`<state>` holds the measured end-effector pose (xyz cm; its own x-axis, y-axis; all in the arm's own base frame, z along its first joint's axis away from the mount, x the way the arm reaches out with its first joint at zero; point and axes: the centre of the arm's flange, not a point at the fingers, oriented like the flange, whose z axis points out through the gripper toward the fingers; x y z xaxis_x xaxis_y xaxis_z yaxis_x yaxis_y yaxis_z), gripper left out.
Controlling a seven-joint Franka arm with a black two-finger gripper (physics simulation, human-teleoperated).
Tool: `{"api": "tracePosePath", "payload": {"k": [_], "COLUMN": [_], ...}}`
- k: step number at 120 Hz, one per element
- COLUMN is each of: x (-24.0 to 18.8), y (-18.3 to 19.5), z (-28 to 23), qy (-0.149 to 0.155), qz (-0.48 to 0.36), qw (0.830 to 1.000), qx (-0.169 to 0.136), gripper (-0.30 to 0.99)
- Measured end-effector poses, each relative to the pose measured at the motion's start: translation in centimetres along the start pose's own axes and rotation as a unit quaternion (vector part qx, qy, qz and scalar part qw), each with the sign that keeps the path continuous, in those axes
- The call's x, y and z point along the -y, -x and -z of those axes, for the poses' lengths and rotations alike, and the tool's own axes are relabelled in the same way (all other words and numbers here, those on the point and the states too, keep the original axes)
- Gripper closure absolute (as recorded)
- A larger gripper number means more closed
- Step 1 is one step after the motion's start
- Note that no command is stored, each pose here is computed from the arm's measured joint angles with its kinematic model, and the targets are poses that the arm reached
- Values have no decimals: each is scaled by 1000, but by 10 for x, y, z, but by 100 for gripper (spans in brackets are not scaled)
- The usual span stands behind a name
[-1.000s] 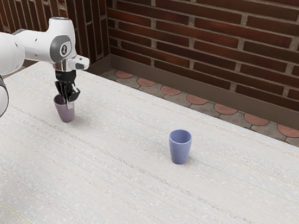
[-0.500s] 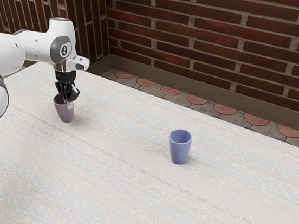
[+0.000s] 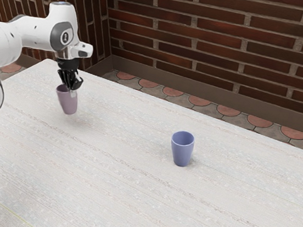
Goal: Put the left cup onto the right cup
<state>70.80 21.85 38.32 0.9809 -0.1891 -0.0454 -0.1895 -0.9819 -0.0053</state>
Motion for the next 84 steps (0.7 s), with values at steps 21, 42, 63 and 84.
{"api": "tracePosePath", "payload": {"k": [21, 42, 63, 84], "x": [-37, -93, -152, -205], "y": [-9, -20, -25, -28], "z": [25, 48, 65, 76], "qy": [-7, -13, -18, -25], "qz": [-24, -60, -94, -124], "qw": [1000, 998, 995, 992], "qx": [-9, -16, -17, -18], "gripper": [79, 79, 79, 79]}}
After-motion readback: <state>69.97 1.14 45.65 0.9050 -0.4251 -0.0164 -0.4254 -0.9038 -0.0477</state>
